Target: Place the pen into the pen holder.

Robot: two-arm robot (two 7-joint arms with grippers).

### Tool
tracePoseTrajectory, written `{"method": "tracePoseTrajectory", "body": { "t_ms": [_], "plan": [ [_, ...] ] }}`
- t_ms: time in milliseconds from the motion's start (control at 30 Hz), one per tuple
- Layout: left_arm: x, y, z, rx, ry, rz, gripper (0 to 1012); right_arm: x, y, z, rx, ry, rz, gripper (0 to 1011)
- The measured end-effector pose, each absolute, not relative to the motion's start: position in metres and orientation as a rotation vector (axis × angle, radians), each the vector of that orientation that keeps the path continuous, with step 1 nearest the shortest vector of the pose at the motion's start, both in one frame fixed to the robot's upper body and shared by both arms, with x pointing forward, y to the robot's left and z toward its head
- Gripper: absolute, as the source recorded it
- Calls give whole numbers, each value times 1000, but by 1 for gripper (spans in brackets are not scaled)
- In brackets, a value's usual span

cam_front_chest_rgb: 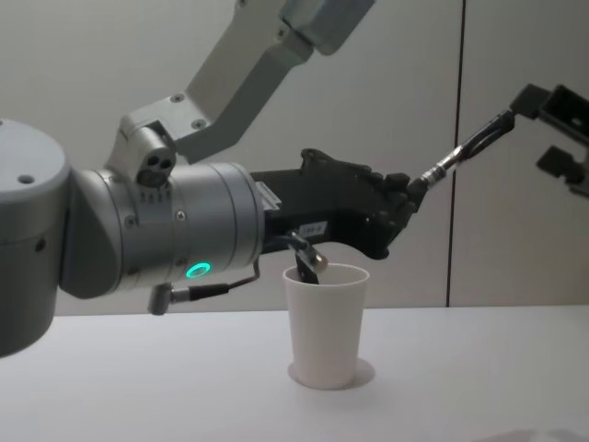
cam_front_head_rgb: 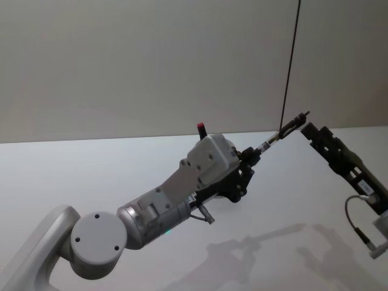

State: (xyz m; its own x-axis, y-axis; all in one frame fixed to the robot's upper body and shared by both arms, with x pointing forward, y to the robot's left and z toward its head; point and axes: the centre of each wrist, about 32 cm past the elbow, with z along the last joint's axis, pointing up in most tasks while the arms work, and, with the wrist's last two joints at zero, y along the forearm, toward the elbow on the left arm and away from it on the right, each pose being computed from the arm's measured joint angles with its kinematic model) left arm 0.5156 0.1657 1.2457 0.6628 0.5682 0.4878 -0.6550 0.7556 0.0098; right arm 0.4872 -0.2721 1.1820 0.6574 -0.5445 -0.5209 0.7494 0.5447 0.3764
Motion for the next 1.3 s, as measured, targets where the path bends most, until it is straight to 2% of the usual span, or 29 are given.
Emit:
{"method": "tracePoseTrajectory", "body": {
  "t_ms": [700, 1300],
  "plan": [
    [516, 166, 1246, 191, -484, 696, 123, 503, -231, 1177, 647, 506, -775, 1002],
    [516, 166, 1246, 191, -484, 696, 122, 508, -215, 1175, 674, 522, -757, 1002]
  ]
}}
